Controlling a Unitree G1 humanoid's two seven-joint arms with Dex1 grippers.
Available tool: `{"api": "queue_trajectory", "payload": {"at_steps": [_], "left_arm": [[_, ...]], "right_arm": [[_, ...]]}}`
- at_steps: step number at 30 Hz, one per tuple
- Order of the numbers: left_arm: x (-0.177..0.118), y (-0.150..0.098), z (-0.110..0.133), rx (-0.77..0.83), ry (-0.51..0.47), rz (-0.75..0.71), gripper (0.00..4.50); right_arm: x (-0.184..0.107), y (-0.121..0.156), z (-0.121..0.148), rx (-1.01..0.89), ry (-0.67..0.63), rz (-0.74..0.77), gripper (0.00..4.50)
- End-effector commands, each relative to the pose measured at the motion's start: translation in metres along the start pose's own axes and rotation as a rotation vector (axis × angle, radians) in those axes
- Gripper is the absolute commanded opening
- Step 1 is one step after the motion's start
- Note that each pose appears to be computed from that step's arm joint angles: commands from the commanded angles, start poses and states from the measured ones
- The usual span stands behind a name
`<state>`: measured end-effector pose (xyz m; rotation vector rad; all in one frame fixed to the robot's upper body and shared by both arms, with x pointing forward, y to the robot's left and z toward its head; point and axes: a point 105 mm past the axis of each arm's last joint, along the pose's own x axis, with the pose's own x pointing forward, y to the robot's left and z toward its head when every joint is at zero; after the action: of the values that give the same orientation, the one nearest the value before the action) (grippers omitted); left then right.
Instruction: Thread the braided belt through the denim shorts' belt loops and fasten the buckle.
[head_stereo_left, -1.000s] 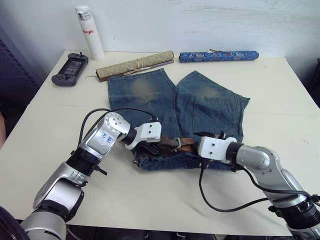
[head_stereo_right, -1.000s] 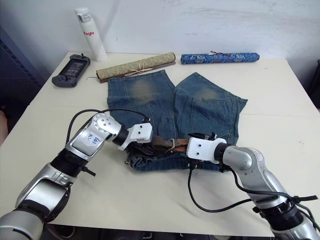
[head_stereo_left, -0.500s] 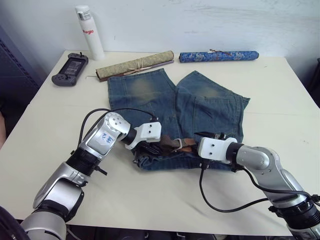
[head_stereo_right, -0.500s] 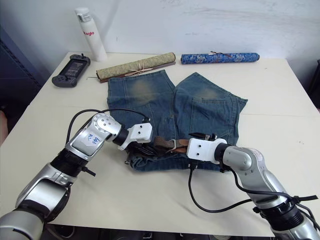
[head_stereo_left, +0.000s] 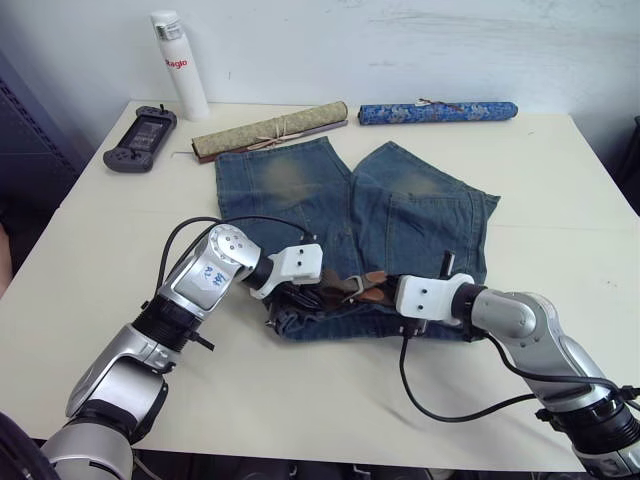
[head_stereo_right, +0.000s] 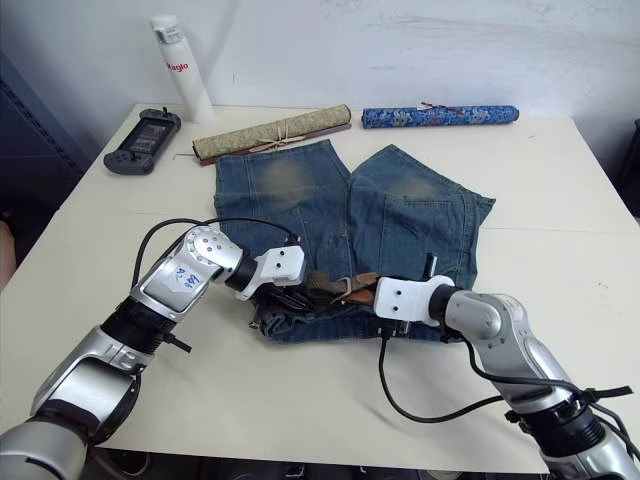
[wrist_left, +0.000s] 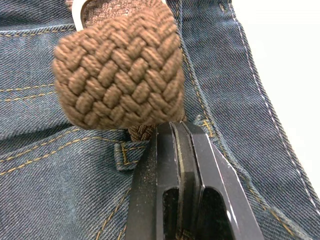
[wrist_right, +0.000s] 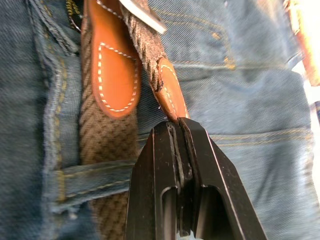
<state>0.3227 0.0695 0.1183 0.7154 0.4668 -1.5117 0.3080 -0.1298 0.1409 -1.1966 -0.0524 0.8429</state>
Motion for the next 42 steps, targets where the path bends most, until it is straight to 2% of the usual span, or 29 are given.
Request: {"api": "queue_trajectory", "payload": {"at_steps": [1,4,8,22,29,38,39,42], "left_arm": [[-0.001,0.004,-0.024,-0.067,0.082,0.042,0.0],[0.001,0.003,-0.023,-0.064,0.081,0.032,0.0],[0.004,0.005,-0.021,-0.055,0.078,0.024,0.0],[0.016,0.007,-0.017,-0.018,0.072,-0.029,0.0],[0.014,0.009,-0.019,-0.015,0.077,-0.031,0.0],[0.005,0.007,-0.015,-0.018,0.041,-0.041,0.0],[0.003,0.007,-0.014,-0.01,0.034,-0.044,0.0],[-0.003,0.008,-0.008,0.014,0.014,-0.049,0.0]], "right_arm": [[-0.015,-0.028,0.004,-0.137,0.001,-0.094,0.01],[-0.031,-0.034,-0.001,-0.281,0.037,-0.095,0.01],[-0.051,-0.031,-0.015,-0.37,0.096,-0.068,0.01],[-0.129,-0.017,-0.065,-0.294,0.377,-0.108,0.01],[-0.139,-0.007,-0.076,-0.272,0.415,-0.086,0.01],[-0.128,-0.011,-0.065,-0.095,0.307,-0.117,0.01],[-0.129,-0.012,-0.065,-0.092,0.305,-0.106,0.7],[-0.135,-0.019,-0.066,-0.115,0.307,-0.081,2.02]]}}
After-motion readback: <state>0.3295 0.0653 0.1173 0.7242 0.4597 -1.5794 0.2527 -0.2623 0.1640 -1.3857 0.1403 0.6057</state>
